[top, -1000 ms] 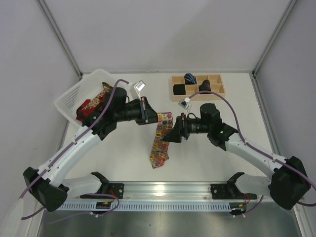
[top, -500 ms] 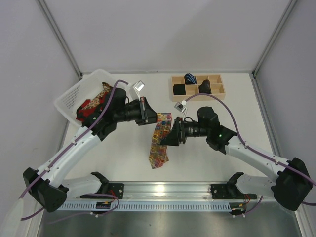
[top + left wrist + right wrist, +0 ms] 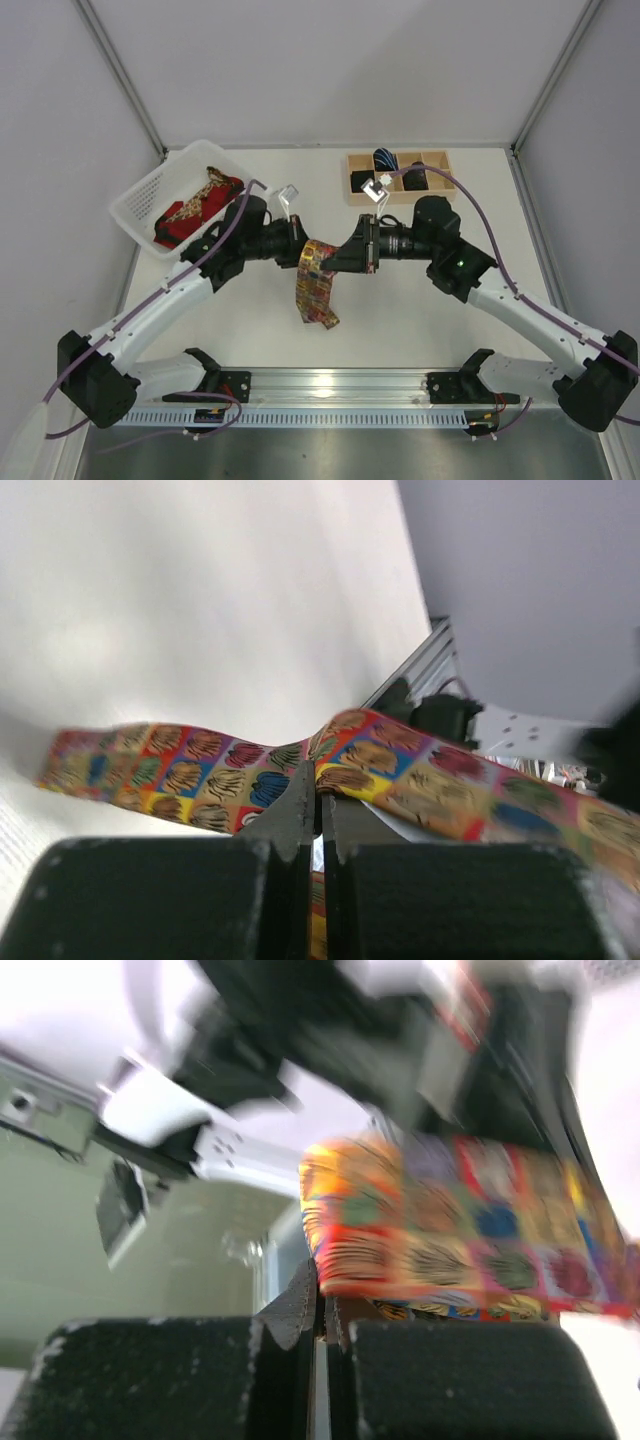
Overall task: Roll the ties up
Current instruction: Flatten the tie
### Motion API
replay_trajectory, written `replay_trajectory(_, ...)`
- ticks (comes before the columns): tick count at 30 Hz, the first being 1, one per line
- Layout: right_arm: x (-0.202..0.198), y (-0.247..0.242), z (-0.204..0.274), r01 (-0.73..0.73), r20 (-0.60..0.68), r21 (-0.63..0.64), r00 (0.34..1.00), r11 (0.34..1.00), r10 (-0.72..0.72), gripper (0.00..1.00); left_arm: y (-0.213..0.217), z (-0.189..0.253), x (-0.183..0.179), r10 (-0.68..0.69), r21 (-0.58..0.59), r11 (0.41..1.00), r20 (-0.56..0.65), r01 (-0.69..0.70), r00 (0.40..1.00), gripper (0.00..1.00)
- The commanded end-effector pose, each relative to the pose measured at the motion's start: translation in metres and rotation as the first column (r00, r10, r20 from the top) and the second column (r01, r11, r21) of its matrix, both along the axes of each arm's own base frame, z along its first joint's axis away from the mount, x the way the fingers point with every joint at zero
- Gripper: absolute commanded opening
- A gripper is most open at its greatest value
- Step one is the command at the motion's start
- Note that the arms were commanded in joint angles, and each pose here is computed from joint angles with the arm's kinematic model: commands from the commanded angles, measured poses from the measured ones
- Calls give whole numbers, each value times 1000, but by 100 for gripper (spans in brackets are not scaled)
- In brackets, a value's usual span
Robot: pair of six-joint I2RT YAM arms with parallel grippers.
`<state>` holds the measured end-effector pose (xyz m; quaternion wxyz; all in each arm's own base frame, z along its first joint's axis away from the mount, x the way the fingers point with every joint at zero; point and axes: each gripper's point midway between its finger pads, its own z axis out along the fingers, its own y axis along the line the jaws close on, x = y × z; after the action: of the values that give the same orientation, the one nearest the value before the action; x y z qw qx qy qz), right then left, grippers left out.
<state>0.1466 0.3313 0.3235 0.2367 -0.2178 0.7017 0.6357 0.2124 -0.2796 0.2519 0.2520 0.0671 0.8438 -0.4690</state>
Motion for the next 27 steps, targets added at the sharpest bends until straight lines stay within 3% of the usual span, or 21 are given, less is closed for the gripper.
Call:
replay_trajectory(1, 2, 0, 58, 46, -32, 116, 999, 992, -42, 0, -1, -44, -13, -56, 25, 998, -34, 57, 998, 0)
replay_trajectory(6, 36, -5, 68, 171, -209, 159, 968, 972, -136, 0, 2, -85, -42, -85, 32, 996, -107, 89, 991, 0)
replay_trajectory(10, 83, -15, 44, 306, -306, 81, 913, 949, -268, 0, 6, -103, -60, -77, 13, 997, -155, 80, 985, 1)
replay_trajectory(12, 112, -24, 24, 380, -397, 41, 855, 924, -334, 0, 8, -111, -68, -76, 0, 997, -173, 77, 982, 0)
replay_trajectory(13, 118, -26, 30, 379, -391, 82, 863, 922, -320, 0, 8, -114, -72, -78, 1, 997, -180, 79, 981, 0)
replay_trajectory(20, 186, -8, 6, 408, -471, 21, 809, 913, -351, 0, 2, -128, -83, -95, -24, 995, -228, 92, 969, 0)
replay_trajectory(21, 197, -5, -2, 417, -494, -2, 790, 909, -364, 0, 1, -129, -82, -90, -27, 996, -232, 86, 968, 0)
replay_trajectory(22, 214, -2, -33, 432, -551, -81, 732, 898, -402, 0, -2, -133, -82, -98, -30, 995, -244, 94, 965, 0)
replay_trajectory(25, 249, 1, -67, 467, -663, -157, 603, 870, -443, 0, -9, -141, -77, -115, -17, 993, -263, 115, 958, 1)
replay_trajectory(27, 268, -1, -75, 506, -691, -180, 546, 844, -474, 7, -13, -145, -75, -133, -14, 991, -274, 135, 952, 0)
